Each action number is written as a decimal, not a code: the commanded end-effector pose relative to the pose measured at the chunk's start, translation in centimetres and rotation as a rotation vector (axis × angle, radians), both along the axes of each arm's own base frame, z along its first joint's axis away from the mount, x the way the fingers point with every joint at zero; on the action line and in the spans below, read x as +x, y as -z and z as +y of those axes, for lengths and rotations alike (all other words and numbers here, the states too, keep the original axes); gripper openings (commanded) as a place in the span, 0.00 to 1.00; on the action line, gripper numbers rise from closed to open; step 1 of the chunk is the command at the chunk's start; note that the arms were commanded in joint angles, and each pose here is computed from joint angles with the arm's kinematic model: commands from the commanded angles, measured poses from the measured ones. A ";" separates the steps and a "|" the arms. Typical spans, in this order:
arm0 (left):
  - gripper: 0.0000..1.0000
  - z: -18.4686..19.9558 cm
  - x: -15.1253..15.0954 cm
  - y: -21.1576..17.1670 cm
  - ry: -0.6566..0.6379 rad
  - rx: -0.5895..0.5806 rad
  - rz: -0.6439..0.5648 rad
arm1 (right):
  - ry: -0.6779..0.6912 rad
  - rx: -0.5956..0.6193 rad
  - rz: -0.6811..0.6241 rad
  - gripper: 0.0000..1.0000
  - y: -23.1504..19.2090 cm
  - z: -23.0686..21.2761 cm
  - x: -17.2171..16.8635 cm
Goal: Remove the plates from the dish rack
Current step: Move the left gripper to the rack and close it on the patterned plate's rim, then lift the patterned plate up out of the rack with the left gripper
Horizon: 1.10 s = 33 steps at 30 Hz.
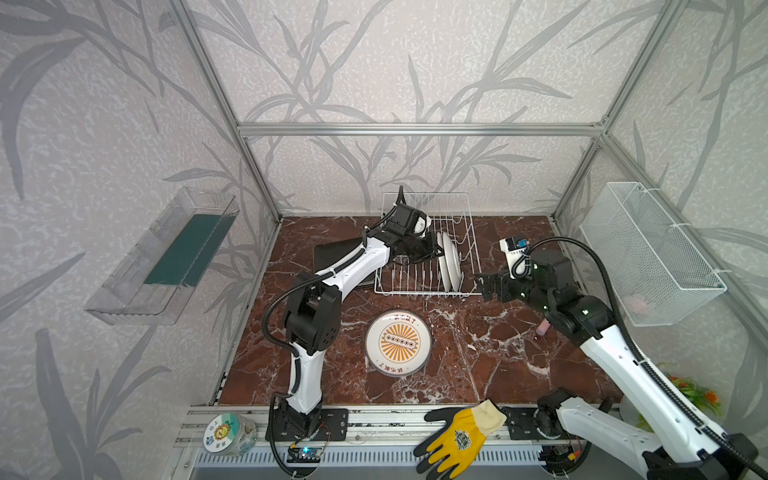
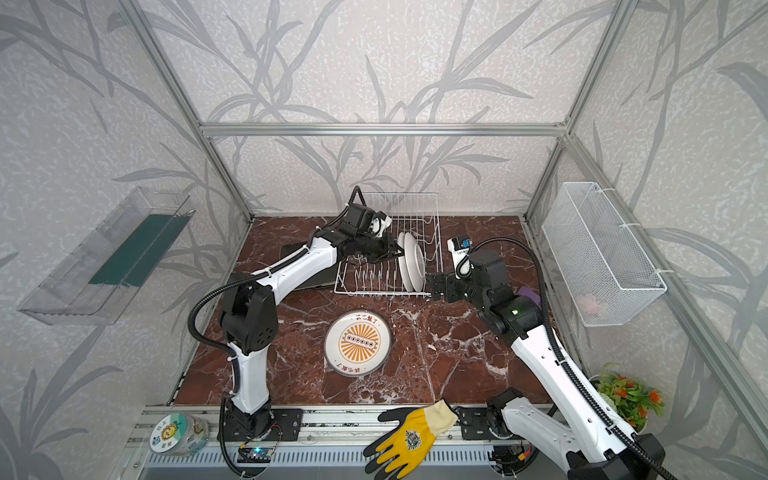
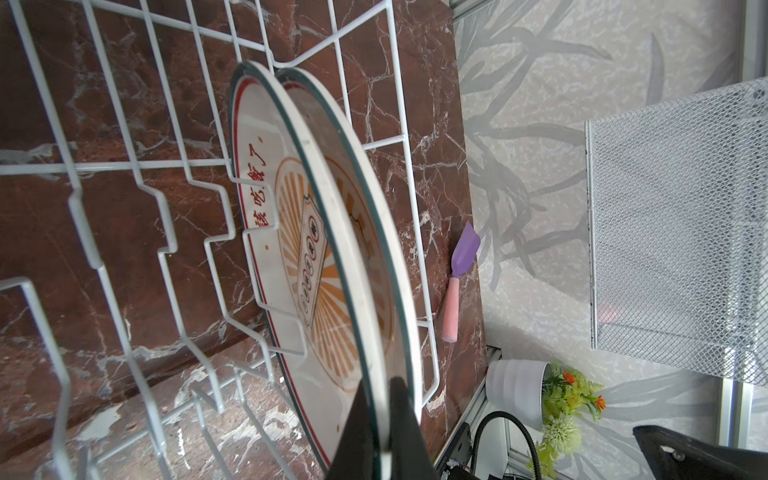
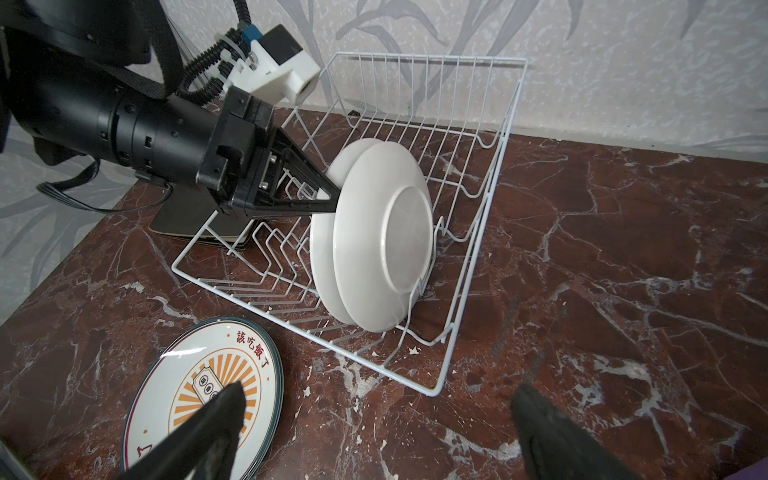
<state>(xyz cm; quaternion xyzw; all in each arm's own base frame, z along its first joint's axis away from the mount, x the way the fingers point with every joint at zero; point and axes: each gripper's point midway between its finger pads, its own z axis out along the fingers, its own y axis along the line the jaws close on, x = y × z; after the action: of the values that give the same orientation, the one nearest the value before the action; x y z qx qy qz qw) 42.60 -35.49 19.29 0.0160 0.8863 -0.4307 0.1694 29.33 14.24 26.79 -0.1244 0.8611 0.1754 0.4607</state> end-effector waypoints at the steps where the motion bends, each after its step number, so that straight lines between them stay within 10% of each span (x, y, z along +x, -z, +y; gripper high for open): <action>1: 0.00 0.5 0.2 -1.3 -0.051 -0.035 0.002 | -0.003 0.007 0.004 0.99 0.1 -0.2 -0.5; 12: 0.00 -1.4 -0.1 -3.4 -0.046 -0.198 0.021 | -0.002 0.018 -0.007 0.99 -0.3 -0.1 -0.4; 33: 0.00 -0.5 -1.0 -9.3 -0.015 -0.162 -0.076 | -0.001 0.040 -0.017 0.99 -0.6 -0.2 -0.6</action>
<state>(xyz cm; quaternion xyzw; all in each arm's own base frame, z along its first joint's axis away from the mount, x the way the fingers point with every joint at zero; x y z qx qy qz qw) 42.17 -36.07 22.68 -0.0213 0.8641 -0.4769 0.1593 28.86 14.08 26.60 -0.1190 0.8611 0.1834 0.4590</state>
